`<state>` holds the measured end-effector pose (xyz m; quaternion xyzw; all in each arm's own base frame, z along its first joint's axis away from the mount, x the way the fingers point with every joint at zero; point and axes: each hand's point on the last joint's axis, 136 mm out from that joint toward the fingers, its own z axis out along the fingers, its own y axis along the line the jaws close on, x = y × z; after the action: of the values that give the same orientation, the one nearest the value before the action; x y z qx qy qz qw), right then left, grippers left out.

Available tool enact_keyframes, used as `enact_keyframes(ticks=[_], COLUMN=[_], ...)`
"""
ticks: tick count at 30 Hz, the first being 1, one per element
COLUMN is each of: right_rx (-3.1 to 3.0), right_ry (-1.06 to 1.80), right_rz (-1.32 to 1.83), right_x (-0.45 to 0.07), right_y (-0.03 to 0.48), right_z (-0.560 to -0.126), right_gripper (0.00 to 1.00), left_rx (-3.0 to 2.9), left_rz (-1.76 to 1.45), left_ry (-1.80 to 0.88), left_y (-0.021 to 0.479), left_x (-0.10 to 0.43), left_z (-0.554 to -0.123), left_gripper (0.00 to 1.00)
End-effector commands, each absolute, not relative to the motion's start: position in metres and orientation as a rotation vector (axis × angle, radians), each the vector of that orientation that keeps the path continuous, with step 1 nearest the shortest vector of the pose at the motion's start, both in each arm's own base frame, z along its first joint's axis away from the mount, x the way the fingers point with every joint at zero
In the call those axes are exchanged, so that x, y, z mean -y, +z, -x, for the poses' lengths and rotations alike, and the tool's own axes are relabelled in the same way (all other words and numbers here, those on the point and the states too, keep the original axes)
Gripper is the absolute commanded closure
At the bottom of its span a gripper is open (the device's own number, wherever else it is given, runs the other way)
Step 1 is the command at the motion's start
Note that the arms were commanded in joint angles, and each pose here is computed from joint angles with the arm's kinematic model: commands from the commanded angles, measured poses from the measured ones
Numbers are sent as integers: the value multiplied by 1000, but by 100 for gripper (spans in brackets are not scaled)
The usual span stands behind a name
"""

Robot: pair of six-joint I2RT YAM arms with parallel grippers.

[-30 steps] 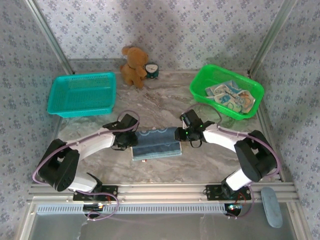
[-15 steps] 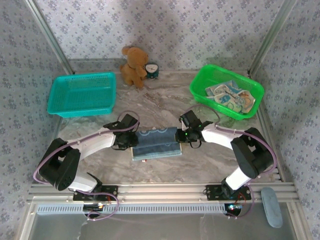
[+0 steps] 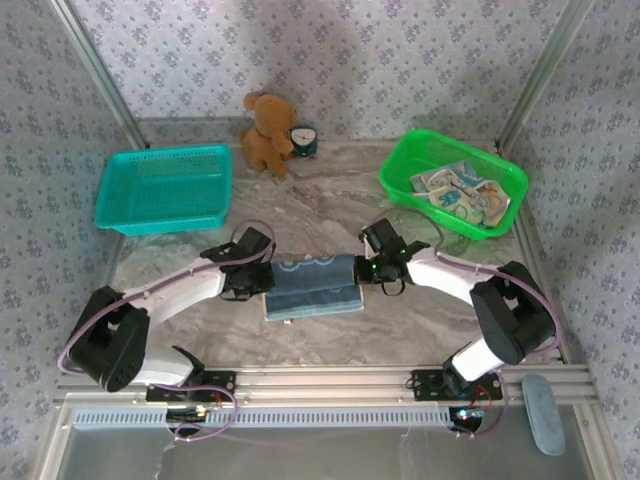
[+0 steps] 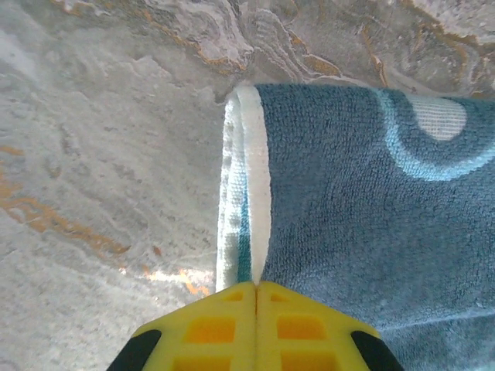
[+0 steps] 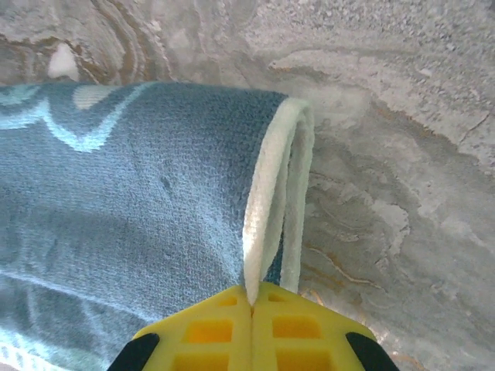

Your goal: Fold and stack the towels

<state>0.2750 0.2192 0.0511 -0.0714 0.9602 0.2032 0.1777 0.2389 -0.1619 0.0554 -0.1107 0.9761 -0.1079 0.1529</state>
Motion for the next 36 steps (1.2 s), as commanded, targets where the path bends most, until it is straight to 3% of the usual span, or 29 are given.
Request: enact_keyframes(ticks=[1,17,36], right_rx=[-2701,-2741,-2819], right_ry=[606,631,574], right_rz=[200,225,238], right_x=[-224,-225,-213], right_y=[72,86,57], right_z=[-273,-230,-204], right_gripper=[100,100,100], left_rx=[-2785,-2811,-2889], left_rz=[337,403,492], left_ry=[-284,-417,-502], left_y=[75,105,75], left_x=[155,153,167], left_z=[-238,-202,-154], left_gripper=[100,100,100])
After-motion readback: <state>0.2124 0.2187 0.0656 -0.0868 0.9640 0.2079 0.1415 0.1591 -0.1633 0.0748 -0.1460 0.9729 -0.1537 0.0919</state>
